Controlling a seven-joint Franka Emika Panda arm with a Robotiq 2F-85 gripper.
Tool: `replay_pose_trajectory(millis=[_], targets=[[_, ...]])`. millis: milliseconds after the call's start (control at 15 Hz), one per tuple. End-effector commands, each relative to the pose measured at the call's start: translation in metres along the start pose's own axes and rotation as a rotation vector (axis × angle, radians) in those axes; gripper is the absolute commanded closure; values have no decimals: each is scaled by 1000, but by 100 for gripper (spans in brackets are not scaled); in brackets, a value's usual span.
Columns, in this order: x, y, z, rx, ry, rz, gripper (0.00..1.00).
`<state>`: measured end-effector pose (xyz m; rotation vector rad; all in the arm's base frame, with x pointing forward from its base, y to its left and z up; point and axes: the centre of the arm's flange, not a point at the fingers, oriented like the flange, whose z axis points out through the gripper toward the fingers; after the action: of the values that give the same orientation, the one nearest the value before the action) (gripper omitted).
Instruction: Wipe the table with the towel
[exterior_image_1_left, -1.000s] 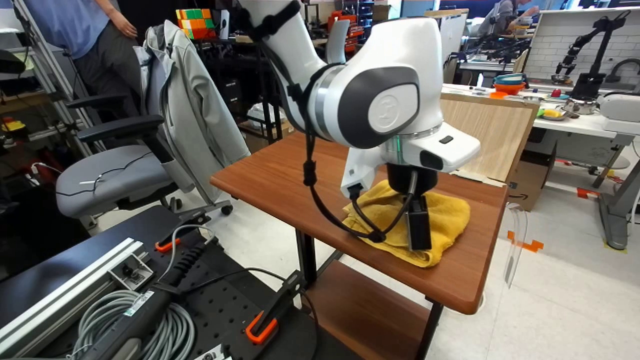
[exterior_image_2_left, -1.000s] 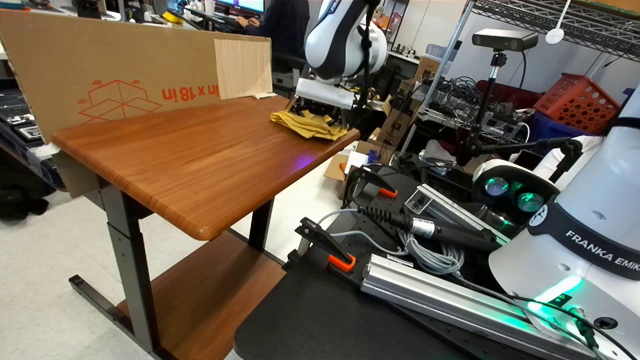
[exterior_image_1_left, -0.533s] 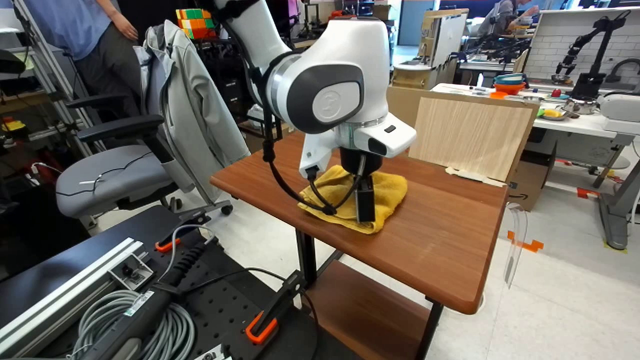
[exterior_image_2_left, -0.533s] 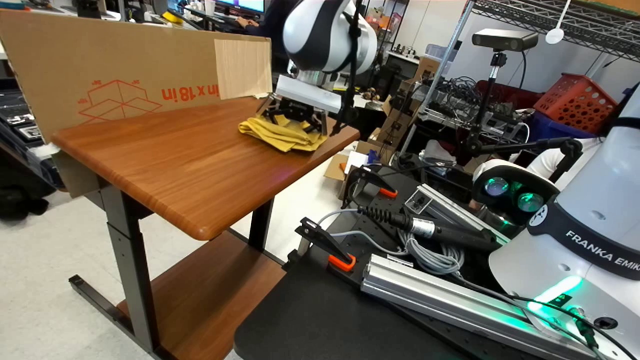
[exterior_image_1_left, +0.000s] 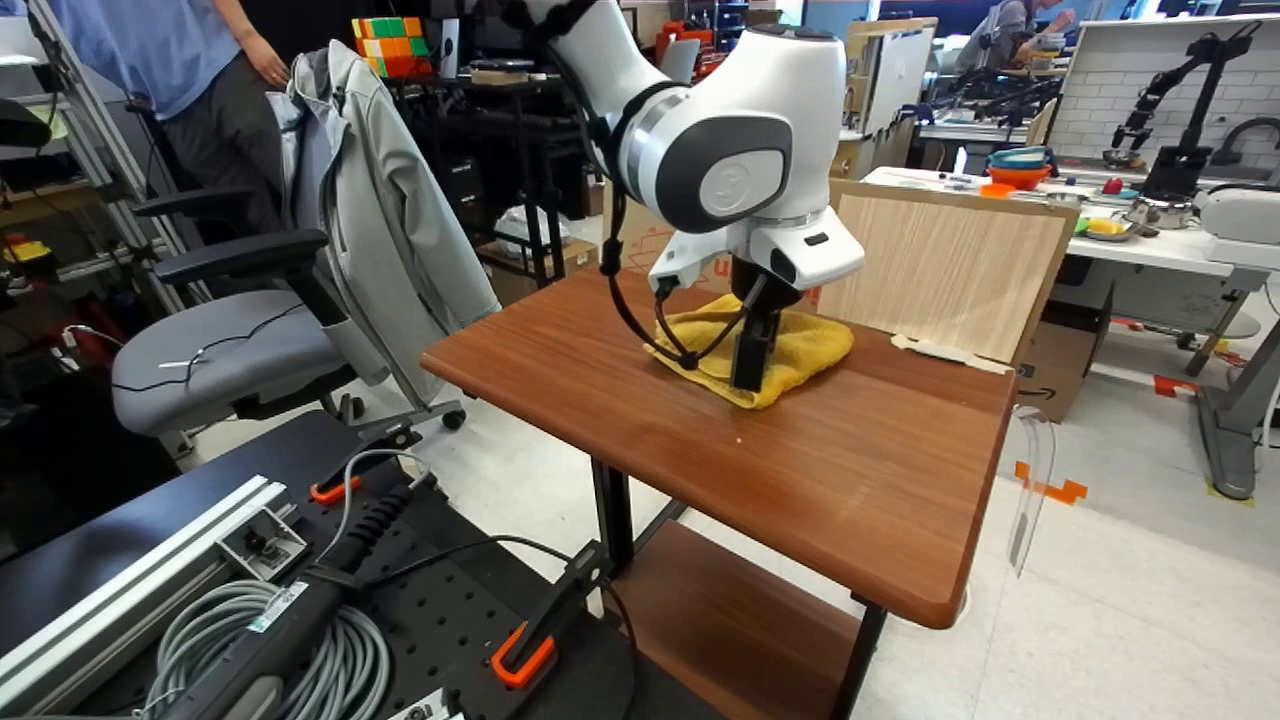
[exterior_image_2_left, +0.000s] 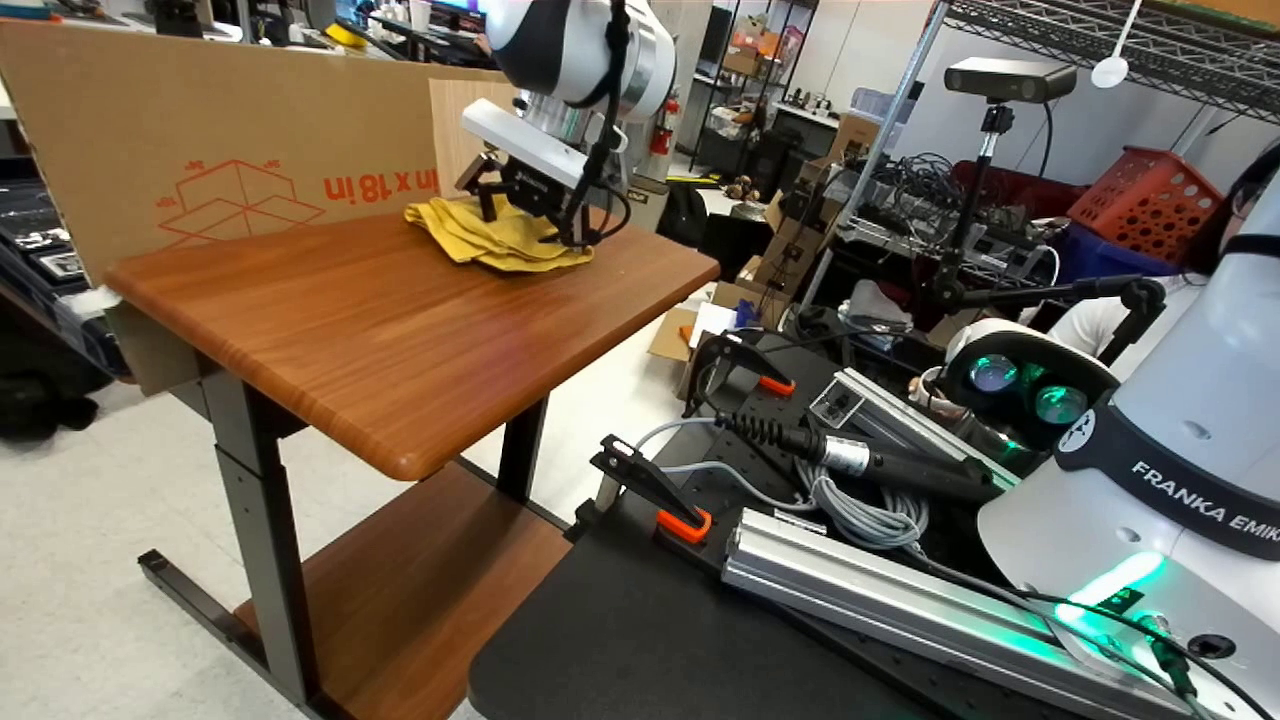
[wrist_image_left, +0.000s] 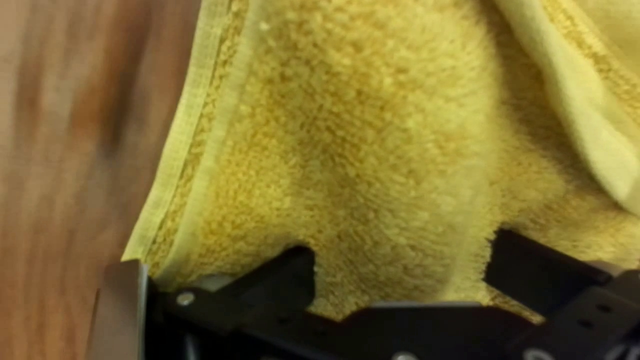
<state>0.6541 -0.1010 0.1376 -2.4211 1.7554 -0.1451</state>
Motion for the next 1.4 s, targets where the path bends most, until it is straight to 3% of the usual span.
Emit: replay_pose_trajectory(millis=[0,533,800,933,1000,1333], targets=[[16,-29,56,-20,-26,74,0],[-79,5,34,-13,-192,-201,0],[-118,45,24,-48,-262,-379,0],[-128,69,19,-88,-247,-488,0],[-110,11,1,-22,-217,-413,0],[-111,13,-5,-22,-210,-425,0]])
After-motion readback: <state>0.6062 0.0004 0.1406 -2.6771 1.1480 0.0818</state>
